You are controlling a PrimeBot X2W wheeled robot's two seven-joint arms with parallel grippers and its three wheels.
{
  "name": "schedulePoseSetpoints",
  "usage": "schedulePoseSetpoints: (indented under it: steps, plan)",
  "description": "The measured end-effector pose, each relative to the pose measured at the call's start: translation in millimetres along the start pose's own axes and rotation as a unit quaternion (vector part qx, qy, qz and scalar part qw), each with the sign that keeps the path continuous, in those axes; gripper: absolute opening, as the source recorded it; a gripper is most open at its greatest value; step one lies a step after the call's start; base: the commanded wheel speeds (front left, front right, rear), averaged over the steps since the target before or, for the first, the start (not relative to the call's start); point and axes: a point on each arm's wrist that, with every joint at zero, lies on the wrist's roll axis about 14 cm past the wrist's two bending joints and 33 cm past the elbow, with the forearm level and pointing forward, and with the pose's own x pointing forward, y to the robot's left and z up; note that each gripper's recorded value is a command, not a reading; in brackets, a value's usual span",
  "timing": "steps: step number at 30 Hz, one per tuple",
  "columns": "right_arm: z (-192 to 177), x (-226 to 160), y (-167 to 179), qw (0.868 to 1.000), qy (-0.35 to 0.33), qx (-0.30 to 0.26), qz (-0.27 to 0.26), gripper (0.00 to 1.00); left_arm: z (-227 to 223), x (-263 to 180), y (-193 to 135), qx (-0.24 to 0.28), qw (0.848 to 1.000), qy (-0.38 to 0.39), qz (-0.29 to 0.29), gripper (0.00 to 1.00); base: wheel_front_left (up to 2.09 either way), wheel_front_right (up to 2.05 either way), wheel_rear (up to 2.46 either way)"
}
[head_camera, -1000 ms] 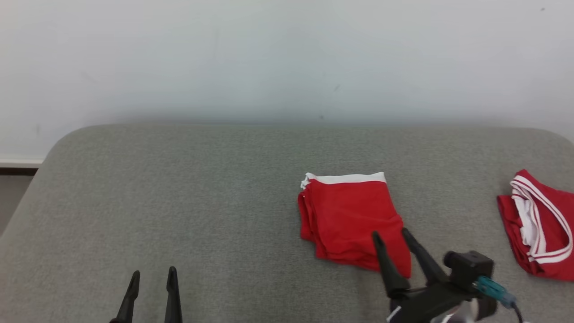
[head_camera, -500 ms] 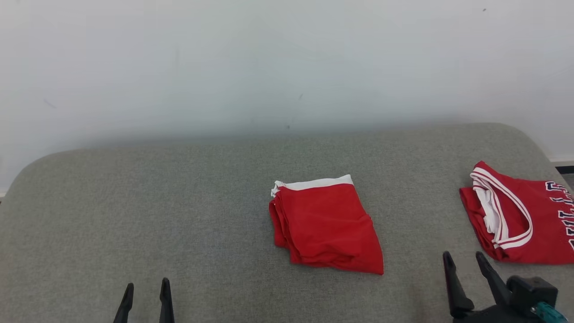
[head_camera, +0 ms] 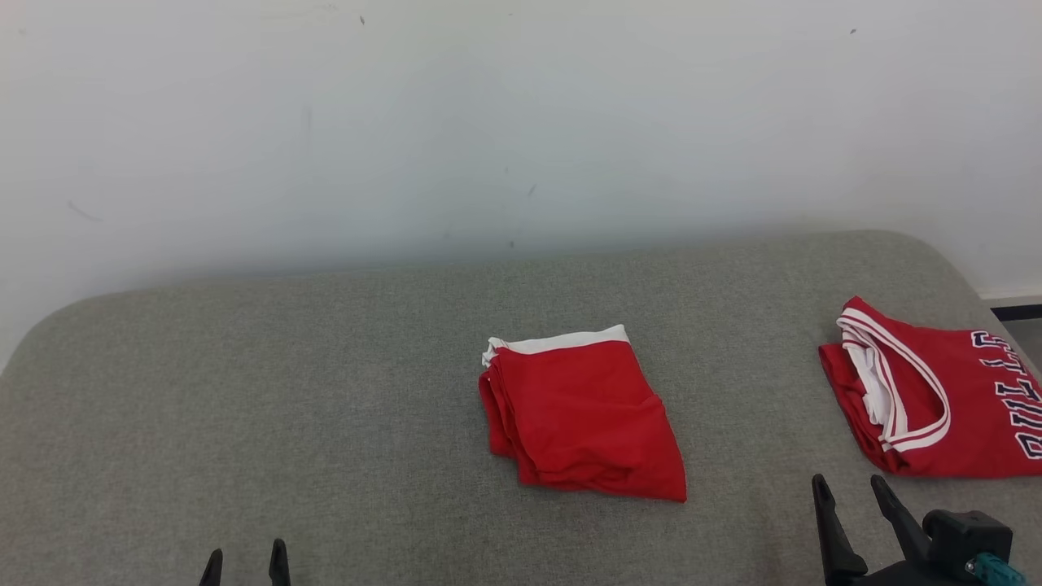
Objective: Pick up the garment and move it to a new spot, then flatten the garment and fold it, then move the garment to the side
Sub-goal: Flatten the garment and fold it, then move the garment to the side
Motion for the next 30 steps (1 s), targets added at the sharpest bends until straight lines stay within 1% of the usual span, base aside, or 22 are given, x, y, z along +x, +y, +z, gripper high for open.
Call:
schedulePoseSetpoints:
  steps: [9, 30]
  plan:
    - [3, 2, 5, 1.000, -0.001, -0.002, 0.007, 1.00, 1, -2, 5, 0.002, 1.000, -0.002, 0.008, 1.00, 0.00, 0.00, 0.00]
    - [2, 7, 11, 1.000, 0.003, 0.002, 0.014, 1.00, -5, -7, 5, -0.001, 1.000, 0.005, 0.008, 1.00, 0.00, 0.00, 0.00]
